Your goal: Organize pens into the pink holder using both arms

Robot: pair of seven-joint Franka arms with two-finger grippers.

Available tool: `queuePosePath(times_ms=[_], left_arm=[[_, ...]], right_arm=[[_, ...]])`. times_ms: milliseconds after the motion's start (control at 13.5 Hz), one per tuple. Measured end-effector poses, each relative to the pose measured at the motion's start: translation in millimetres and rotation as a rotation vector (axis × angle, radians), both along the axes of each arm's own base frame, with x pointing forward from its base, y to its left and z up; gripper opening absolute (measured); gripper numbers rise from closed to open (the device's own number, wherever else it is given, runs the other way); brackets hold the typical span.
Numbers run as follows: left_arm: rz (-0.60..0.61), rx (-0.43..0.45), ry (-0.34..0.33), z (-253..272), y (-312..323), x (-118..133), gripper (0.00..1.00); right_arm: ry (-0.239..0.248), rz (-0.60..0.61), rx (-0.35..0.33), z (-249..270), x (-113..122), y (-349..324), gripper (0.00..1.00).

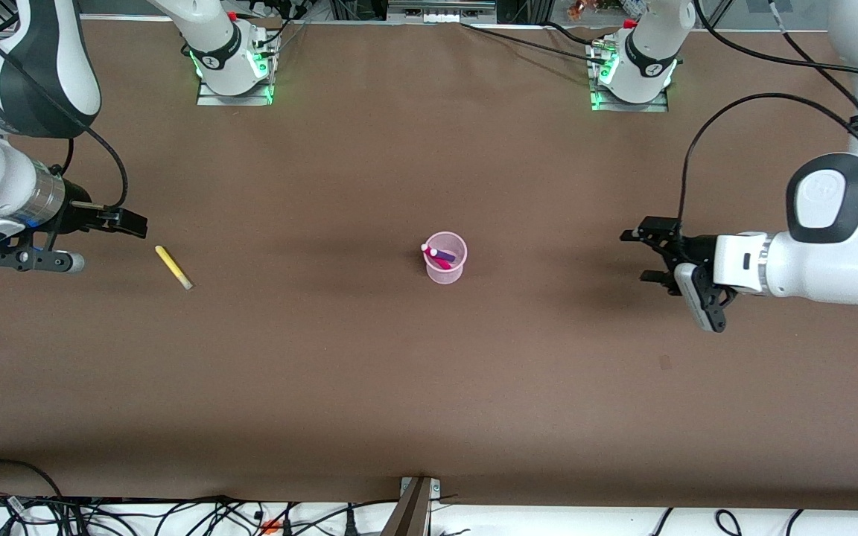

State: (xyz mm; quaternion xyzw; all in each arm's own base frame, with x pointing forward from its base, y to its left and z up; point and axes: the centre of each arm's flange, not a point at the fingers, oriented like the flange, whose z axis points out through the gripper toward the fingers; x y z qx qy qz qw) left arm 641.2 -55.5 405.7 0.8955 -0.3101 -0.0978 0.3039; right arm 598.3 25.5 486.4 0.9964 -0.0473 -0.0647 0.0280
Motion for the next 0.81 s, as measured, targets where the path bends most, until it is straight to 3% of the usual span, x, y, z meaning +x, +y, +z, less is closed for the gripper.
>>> queuePosePath(times_ms=[222,369,591,813], left_arm=[[0.059,0.258,0.134,28,27,-8,1.0],[0.128,0.414,0.189,48,43,-12,1.0],[0.282,0.615,0.133,96,48,-17,1.0],[0.433,0.721,-0.03,165,49,-33,1.0]], right_arm=[[-0.006,-0.001,0.001,4,-1,-1,0.99],[-0.006,-0.001,0.001,4,-1,-1,0.99],[-0.006,-0.001,0.001,4,-1,-1,0.99],[-0.006,-0.001,0.001,4,-1,-1,0.99]])
